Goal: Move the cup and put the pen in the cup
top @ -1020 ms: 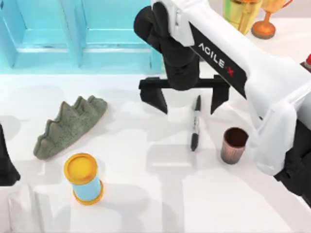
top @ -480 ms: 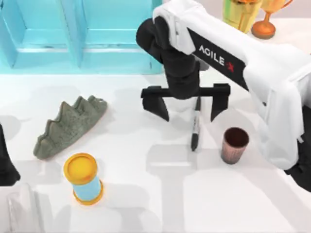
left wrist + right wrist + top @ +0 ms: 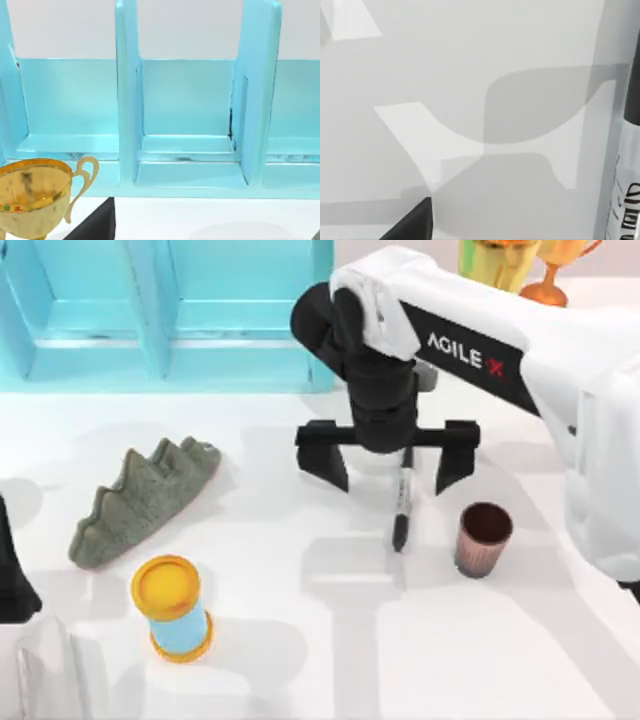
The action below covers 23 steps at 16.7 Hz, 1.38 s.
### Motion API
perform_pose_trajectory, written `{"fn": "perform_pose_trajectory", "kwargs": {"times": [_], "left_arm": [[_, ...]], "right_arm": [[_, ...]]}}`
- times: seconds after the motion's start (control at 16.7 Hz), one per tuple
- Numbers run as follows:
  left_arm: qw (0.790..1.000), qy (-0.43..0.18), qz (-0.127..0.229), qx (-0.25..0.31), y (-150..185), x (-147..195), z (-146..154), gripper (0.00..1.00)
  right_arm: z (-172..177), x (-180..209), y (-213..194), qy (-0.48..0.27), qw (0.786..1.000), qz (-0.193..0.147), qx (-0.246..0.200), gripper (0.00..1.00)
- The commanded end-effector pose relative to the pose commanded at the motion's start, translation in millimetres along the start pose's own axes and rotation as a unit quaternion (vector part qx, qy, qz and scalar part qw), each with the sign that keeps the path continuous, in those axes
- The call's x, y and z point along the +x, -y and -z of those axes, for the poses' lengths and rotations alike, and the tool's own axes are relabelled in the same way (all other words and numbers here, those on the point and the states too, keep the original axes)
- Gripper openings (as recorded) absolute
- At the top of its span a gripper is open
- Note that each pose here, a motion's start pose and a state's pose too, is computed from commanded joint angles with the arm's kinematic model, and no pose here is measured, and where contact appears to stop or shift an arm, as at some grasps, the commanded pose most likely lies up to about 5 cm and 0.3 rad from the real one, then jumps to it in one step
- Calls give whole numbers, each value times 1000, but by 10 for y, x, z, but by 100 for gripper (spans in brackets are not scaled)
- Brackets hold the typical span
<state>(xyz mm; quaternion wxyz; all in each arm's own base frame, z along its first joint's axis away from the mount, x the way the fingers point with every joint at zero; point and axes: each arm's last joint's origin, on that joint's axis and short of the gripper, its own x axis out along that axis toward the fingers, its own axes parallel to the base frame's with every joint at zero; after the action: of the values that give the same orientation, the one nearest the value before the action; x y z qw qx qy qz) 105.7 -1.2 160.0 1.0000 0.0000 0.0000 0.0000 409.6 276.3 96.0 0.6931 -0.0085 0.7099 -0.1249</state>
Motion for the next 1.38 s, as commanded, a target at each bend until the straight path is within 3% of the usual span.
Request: {"fn": "perform_pose_trajectory", "kwargs": {"times": [0.72,1.38], "left_arm": [[1000,0,0,0,0,0,0,100],[1000,0,0,0,0,0,0,100]], "right_arm": [[56,131,51,0,1000,0,0,100],[56,131,51,0,1000,0,0,17]]}}
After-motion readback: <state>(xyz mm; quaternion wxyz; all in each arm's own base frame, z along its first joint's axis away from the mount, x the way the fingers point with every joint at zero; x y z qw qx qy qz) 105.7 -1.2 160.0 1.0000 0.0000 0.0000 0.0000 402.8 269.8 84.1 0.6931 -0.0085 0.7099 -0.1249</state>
